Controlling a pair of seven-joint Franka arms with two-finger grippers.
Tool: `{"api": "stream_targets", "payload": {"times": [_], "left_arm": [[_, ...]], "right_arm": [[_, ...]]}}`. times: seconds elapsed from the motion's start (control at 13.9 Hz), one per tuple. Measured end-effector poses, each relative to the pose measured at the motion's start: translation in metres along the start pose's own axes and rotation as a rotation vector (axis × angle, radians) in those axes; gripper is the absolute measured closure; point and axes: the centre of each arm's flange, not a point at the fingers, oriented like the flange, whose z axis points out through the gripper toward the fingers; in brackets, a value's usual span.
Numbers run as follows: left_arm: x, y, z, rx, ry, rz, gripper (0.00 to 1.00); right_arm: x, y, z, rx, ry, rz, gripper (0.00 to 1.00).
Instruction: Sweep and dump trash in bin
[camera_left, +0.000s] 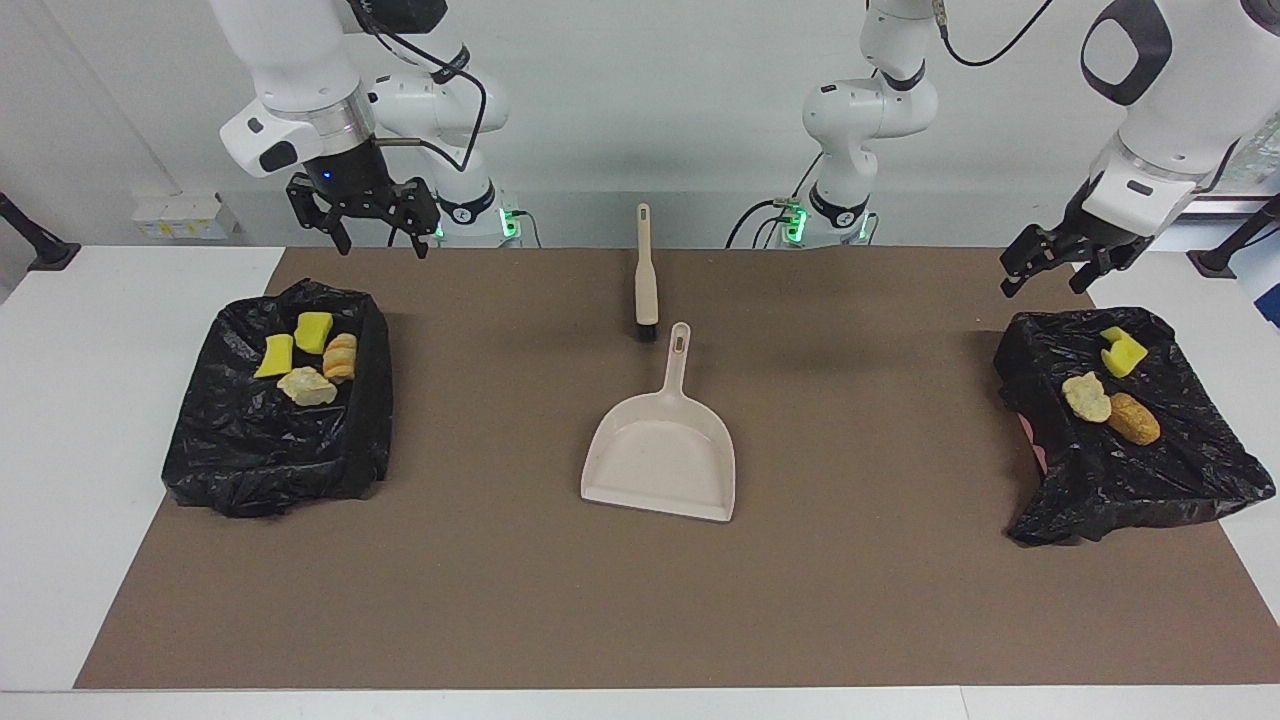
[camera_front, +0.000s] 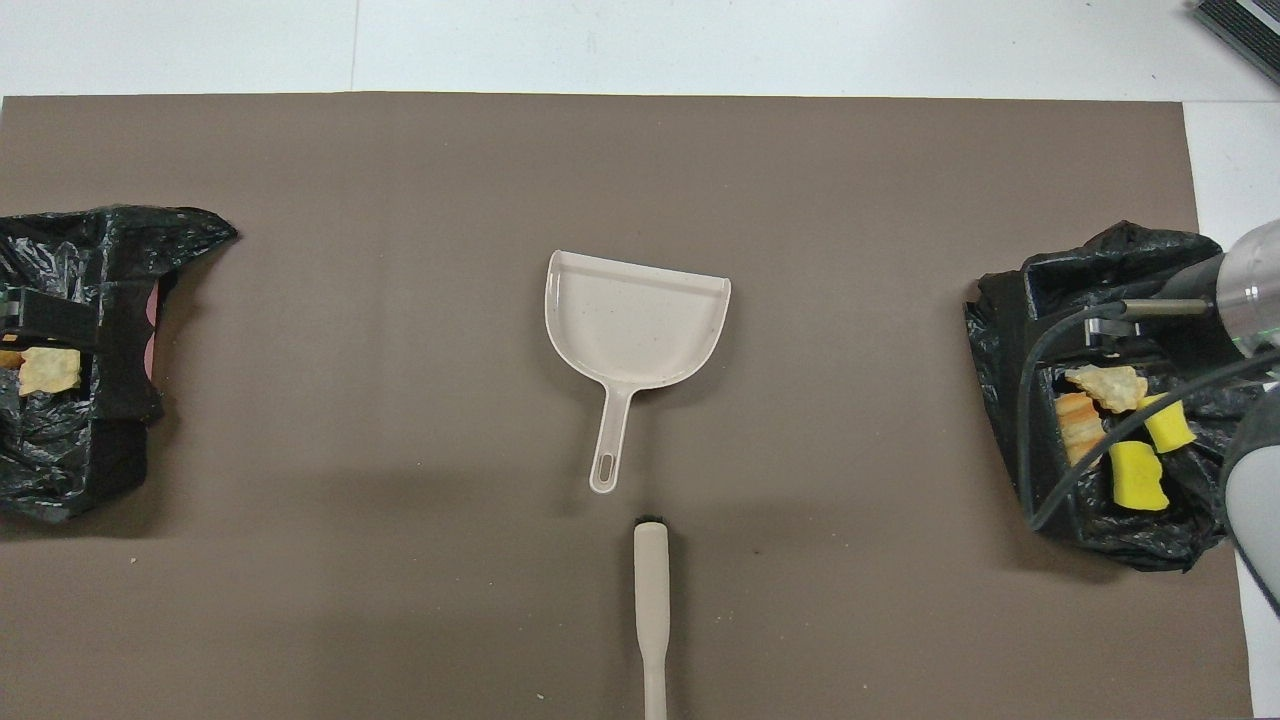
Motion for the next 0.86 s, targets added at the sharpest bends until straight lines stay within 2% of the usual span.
{"api": "stream_targets", "payload": {"times": [0.22, 0.86], "left_arm": [[-0.014, 0.005, -0.018, 0.0, -0.03, 0.008, 0.0], [-0.018, 0.011, -0.024, 0.001, -0.029, 0.018, 0.0]], "right_arm": [[0.0, 0.0, 0.0, 0.0, 0.0, 0.0, 0.0], [0.0, 0.0, 0.0, 0.0, 0.0, 0.0, 0.0]]}}
